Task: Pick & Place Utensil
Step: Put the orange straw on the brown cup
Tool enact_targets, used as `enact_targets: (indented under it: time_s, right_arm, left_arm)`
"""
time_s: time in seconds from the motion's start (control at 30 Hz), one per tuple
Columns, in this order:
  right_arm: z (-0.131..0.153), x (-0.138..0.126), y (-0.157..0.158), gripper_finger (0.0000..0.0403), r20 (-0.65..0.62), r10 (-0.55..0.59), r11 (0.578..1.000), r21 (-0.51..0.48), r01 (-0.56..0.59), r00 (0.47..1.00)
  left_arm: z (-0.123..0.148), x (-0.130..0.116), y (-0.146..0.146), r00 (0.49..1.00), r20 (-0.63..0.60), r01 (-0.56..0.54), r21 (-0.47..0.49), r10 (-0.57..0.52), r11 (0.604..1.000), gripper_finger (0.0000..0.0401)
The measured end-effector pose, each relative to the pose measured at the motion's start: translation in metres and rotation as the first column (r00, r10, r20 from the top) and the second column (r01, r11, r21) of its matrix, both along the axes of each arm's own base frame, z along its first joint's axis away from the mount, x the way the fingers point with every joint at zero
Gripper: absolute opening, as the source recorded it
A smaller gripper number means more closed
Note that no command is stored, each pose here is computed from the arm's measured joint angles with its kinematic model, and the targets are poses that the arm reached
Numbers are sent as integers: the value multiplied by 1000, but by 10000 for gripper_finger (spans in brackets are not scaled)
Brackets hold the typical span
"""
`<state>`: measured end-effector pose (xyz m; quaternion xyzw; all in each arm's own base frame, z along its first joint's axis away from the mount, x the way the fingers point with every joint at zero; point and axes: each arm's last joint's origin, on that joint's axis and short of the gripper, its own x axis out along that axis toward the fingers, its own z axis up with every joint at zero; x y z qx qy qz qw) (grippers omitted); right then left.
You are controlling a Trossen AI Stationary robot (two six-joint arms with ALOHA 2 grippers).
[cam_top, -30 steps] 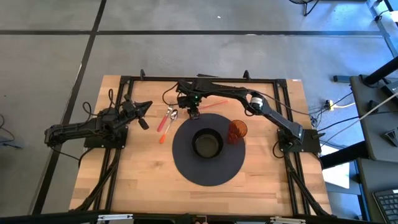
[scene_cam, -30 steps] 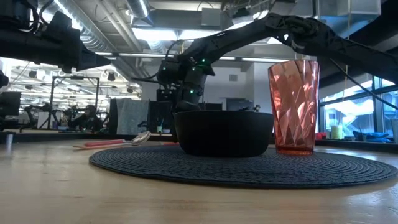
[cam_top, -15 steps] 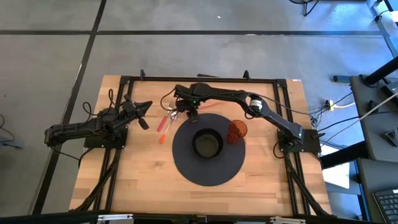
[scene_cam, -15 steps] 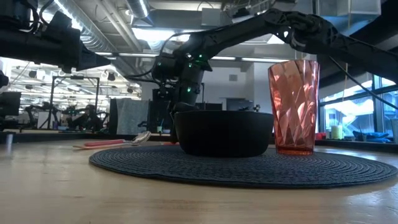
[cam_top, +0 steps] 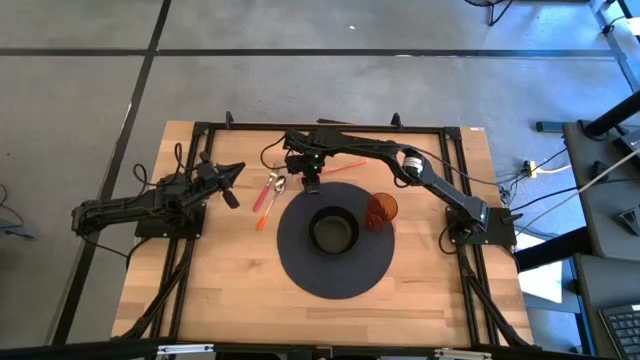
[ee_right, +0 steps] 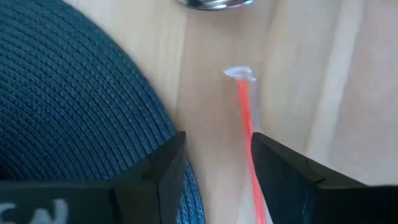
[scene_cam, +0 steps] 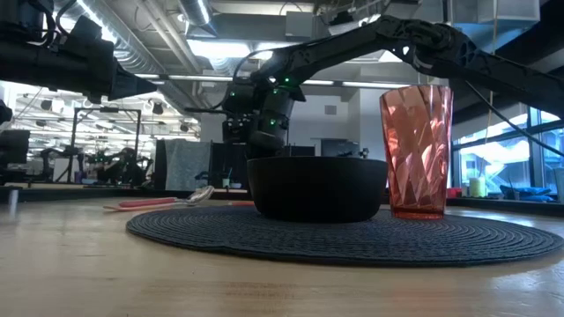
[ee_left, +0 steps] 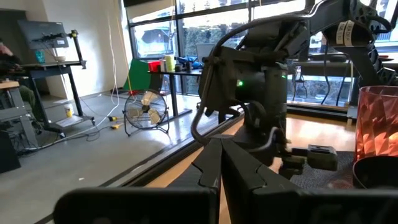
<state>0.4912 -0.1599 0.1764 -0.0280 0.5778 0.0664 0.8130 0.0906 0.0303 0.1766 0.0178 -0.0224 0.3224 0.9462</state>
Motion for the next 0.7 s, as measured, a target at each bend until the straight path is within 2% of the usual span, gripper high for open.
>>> enact_targets:
  time_s: [0.23,0.7]
  right_arm:
    - [-8,-4,2,152,-65,-41,998,34,43,997]
    - [-13,-2,-4,138,-47,-43,999,28,44,998]
  left_arm:
    - [0,0,0,1000,0,0,0,0,1000,4]
    - [0,0,0,1000,3,1,-6,-1,1000,5]
